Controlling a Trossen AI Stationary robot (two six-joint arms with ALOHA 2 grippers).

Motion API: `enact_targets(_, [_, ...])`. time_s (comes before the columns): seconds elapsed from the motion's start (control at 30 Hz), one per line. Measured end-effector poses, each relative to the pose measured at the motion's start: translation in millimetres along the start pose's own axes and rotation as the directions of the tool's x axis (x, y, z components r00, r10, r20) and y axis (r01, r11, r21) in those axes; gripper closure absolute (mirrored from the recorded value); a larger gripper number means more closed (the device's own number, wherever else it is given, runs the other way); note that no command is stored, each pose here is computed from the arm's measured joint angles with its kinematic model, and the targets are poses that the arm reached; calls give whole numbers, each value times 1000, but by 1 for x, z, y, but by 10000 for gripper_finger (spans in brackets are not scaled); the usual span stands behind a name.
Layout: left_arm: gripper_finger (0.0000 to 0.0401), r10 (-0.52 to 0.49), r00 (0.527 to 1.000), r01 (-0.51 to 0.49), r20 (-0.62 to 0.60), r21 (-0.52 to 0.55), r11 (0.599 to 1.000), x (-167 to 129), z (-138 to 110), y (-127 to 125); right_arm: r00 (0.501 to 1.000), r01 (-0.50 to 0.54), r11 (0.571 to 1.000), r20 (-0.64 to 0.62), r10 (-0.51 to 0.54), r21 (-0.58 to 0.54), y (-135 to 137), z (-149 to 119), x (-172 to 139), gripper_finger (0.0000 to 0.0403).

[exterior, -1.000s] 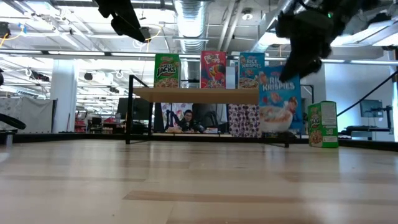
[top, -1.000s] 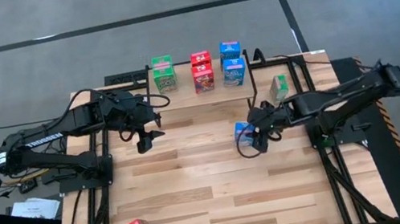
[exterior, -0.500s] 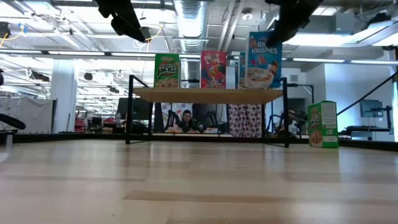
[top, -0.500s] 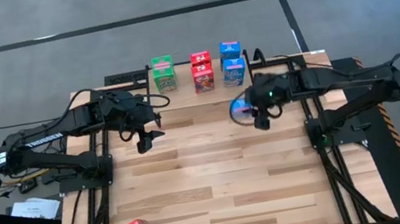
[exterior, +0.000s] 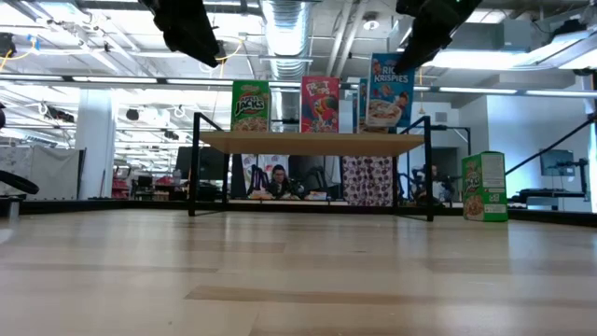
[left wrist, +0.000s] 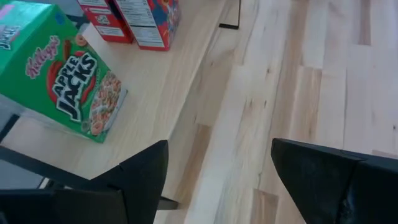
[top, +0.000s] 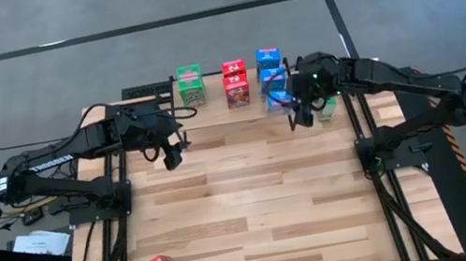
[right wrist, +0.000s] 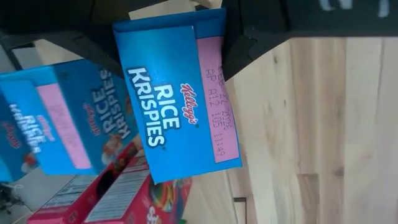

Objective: Stack cereal on shelf
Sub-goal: Put the blue cereal box on the shelf aligned with the other blue cereal box

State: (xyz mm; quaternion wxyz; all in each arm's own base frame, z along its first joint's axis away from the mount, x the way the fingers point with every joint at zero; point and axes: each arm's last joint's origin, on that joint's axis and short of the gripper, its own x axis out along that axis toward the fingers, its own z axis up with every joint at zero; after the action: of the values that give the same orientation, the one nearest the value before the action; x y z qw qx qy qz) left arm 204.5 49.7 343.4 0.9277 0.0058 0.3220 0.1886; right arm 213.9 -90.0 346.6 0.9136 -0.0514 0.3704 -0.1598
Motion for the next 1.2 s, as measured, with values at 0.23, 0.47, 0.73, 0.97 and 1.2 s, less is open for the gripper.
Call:
enact_targets(0.23, [126,-4,1000,4,0,-4,1000,0,0,0,999,-23,1000,32,23,-5,-6,1,1,195])
enact_targets(0.47, [126,-4,1000,4,0,-5,1000,0,0,0,998,-52,998,38,53,-22,-5,2,5,195])
enact_targets(0.73, [126,-5,1000,5,0,-5,1000,0,0,0,998,-52,999,20,52,-8,-11,1,11,195])
enact_targets(0.97, [126,-4,1000,4,0,-2,1000,0,0,0,999,-47,999,-7,47,7,-15,0,21,195])
enact_targets(1.2, [126,-5,1000,5,-1,1,1000,0,0,0,999,-47,999,-10,47,7,-15,0,22,180])
